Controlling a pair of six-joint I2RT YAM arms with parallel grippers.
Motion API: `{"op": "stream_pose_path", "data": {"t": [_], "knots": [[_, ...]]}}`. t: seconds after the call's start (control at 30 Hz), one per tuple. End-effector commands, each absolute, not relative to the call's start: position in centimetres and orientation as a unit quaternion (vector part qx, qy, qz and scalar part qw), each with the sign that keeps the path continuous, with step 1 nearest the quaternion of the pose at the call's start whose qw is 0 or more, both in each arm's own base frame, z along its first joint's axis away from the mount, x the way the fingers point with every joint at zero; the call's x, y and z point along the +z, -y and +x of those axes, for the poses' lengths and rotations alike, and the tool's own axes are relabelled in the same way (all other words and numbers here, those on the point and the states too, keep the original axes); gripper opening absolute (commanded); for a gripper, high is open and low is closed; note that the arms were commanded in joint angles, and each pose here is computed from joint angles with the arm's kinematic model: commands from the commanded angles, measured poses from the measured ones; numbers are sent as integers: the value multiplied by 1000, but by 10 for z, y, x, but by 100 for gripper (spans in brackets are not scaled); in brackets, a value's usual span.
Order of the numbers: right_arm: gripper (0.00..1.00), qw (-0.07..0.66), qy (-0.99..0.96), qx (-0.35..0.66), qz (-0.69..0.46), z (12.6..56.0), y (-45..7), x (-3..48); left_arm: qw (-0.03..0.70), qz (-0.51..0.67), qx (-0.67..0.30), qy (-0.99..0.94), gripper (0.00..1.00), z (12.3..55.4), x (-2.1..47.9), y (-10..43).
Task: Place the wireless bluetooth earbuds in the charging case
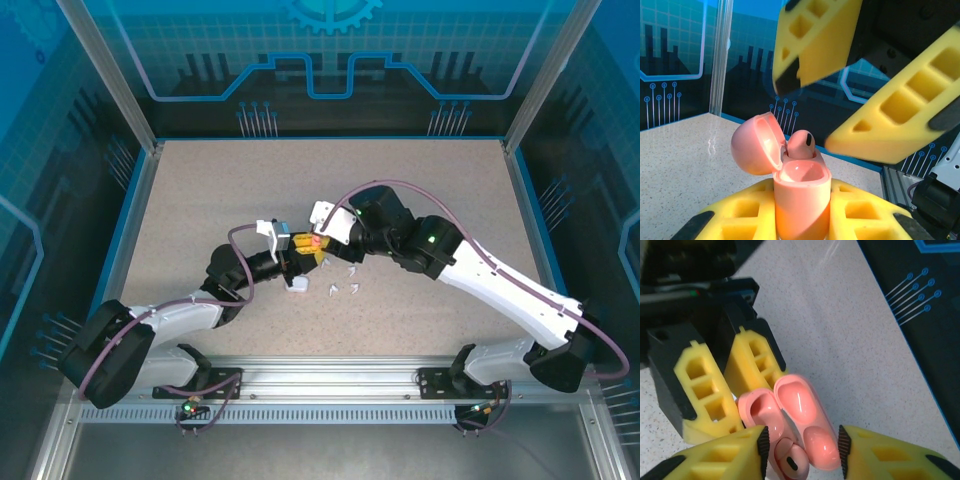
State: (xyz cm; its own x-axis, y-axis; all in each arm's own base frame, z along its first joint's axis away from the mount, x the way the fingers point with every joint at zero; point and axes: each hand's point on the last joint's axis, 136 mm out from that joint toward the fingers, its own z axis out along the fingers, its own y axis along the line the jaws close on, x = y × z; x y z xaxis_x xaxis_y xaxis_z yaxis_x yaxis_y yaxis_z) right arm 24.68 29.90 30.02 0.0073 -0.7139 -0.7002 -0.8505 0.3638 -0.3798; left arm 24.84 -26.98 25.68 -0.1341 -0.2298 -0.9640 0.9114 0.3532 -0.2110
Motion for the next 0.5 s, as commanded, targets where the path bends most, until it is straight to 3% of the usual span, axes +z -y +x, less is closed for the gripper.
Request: {"op": "stream_pose_path", "data": {"t": [0.0,0.27,0.47], "knots": [[51,460,-701,122,-531,239,-300,334,609,306,-491,-542,0,245,276,272],[73,502,-754,176,-385,254,-255,380,622,307,-483,-534,0,242,281,269],[89,488,-814,202,-243,274,-206,353,637,307,-467,-531,0,239,283,262]]}}
